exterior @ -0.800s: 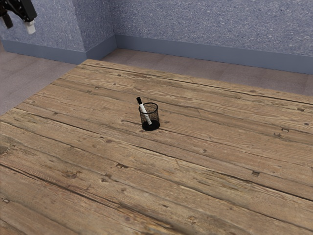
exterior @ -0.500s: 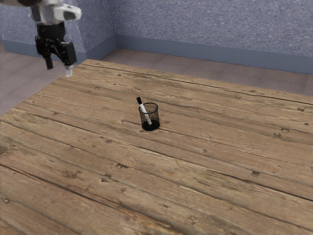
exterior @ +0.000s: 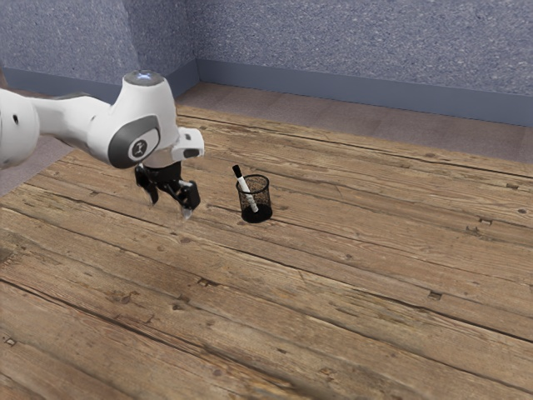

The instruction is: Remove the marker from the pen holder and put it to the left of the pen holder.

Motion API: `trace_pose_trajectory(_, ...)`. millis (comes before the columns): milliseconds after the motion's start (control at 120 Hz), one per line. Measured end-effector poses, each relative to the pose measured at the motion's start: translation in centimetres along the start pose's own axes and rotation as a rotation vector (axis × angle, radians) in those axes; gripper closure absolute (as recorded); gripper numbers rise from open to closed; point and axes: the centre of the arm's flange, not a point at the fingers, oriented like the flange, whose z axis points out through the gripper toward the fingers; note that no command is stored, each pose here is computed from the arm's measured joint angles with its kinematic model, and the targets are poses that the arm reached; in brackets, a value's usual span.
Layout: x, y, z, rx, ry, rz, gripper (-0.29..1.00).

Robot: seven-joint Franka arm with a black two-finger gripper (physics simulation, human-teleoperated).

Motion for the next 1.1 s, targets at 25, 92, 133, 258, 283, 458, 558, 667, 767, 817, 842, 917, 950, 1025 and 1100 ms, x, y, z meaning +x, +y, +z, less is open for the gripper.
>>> trace_pose_trajectory(25, -0.1, 0.7, -0.8, -0.01, 0.033, -0.021, 0.0)
trace_pose_trajectory(92, 0.0, 3.0, -1.9, -0.042, 0.114, -0.064, 0.0)
trace_pose_trajectory(133, 0.5, 3.8, -1.2, -0.065, 0.155, -0.093, 0.01)
trace_pose_trajectory(258, 2.8, 3.8, 0.6, -0.118, 0.253, -0.187, 0.05)
trace_pose_trajectory(283, 3.5, 3.7, 0.8, -0.126, 0.271, -0.201, 0.07)
trace_pose_trajectory(458, 7.0, 3.1, 2.4, -0.168, 0.352, -0.262, 0.22)
trace_pose_trajectory(558, 8.7, 2.7, 2.8, -0.184, 0.388, -0.287, 0.27)
trace_pose_trajectory(667, 10.1, 2.3, 3.6, -0.196, 0.408, -0.305, 0.3)
trace_pose_trajectory(767, 10.5, 2.2, 4.2, -0.201, 0.414, -0.317, 0.31)
trace_pose_trajectory(817, 10.6, 1.9, 4.5, -0.201, 0.414, -0.324, 0.32)
trace_pose_trajectory(842, 10.9, 1.5, 4.7, -0.2, 0.417, -0.331, 0.32)
trace_pose_trajectory(917, 11.6, 0.6, 5.3, -0.197, 0.425, -0.348, 0.33)
trace_pose_trajectory(950, 11.9, 0.4, 5.5, -0.198, 0.428, -0.351, 0.33)
trace_pose_trajectory(1025, 12.5, 0.8, 5.3, -0.203, 0.44, -0.345, 0.33)
trace_pose_trajectory(1100, 13.0, 1.2, 5.7, -0.209, 0.444, -0.341, 0.33)
